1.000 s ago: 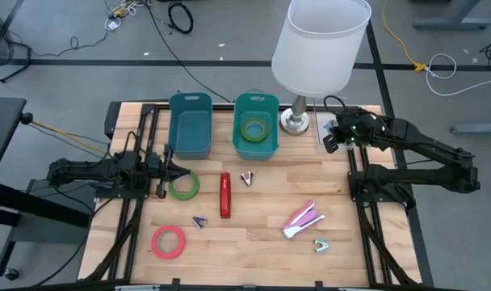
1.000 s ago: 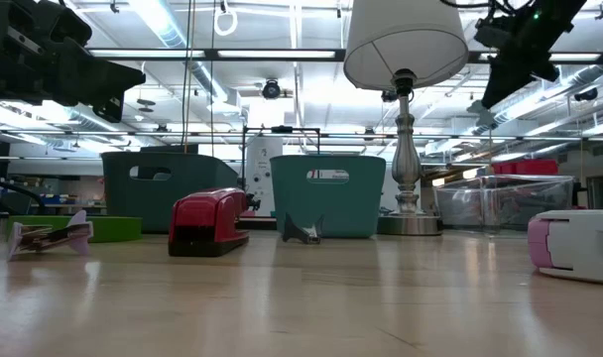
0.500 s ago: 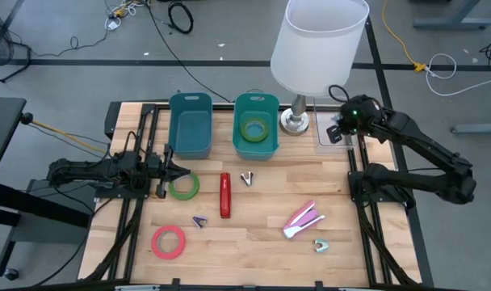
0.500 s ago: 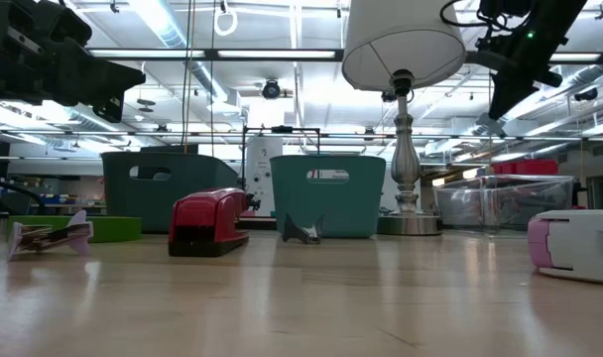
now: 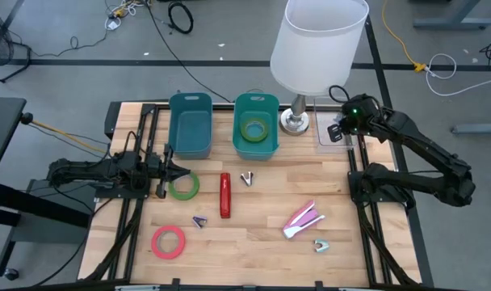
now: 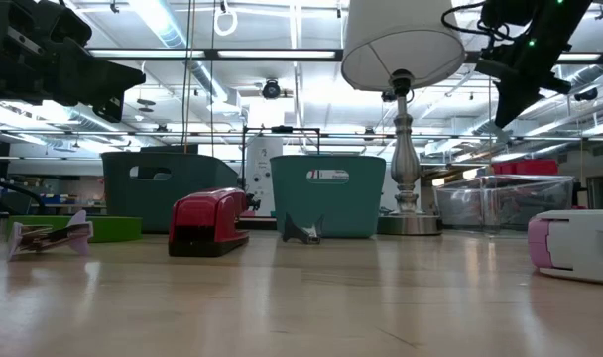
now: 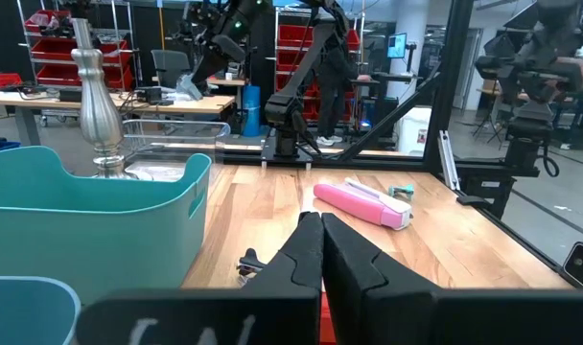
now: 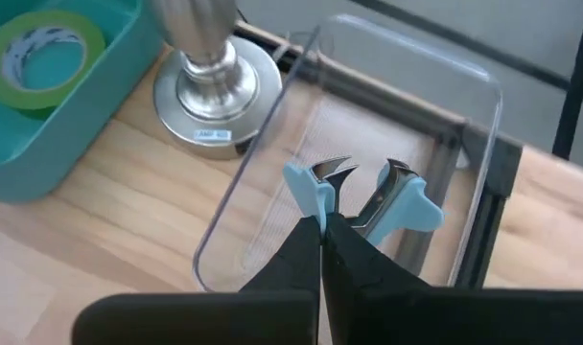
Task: Pick and place Stapler, Stapler remover, tape
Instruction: Put the blue staple remover into the transparent bin
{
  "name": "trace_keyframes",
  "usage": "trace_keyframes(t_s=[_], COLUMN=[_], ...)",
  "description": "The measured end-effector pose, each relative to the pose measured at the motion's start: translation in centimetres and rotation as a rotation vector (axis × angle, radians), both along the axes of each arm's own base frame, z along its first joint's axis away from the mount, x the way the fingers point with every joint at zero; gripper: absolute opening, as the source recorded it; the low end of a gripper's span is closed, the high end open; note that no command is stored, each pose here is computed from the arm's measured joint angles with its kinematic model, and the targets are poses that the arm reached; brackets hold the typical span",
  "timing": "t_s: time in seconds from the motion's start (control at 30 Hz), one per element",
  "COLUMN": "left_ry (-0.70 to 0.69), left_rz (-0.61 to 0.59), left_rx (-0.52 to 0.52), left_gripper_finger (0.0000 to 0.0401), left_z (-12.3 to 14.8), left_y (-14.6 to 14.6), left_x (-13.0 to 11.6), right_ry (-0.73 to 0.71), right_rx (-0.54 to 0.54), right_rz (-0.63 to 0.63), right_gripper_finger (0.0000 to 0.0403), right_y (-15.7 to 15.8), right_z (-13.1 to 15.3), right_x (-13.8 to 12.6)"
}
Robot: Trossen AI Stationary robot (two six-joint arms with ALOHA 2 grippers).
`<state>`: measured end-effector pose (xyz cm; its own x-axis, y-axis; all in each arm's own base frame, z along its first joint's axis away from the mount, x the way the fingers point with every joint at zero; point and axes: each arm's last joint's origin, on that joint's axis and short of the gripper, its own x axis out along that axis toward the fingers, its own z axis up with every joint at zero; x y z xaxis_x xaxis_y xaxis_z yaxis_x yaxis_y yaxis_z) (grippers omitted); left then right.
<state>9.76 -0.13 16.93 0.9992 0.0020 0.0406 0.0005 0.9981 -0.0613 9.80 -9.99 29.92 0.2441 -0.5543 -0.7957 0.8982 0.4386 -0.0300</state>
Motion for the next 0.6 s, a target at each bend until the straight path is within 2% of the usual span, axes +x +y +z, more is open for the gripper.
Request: trace_keyframes(t_s=[0.1, 0.27, 0.6], left_ry=[0.001, 0.000, 0.000], left_rz=[0.000, 0.000, 0.000], left_rx=[0.000, 0.000, 0.000], left_gripper_finger=[0.0003, 0.0003, 0.0003], left_z=[0.0, 0.0, 0.0], left_y=[0.0, 0.0, 0.0], left_x=[0.0, 0.0, 0.0], right_ry=[0.006, -0.070, -0.151], right_rx=[-0.032, -0.091, -0.172], right_rz=[-0.036, -0.064, -0.047], right_gripper_finger=[0.0000, 0.0000, 0.0000], right_y=[0.2, 1.6, 3.6], right_z=[0.1, 1.0, 2.0], right_x=[-0.1, -0.9, -2.9])
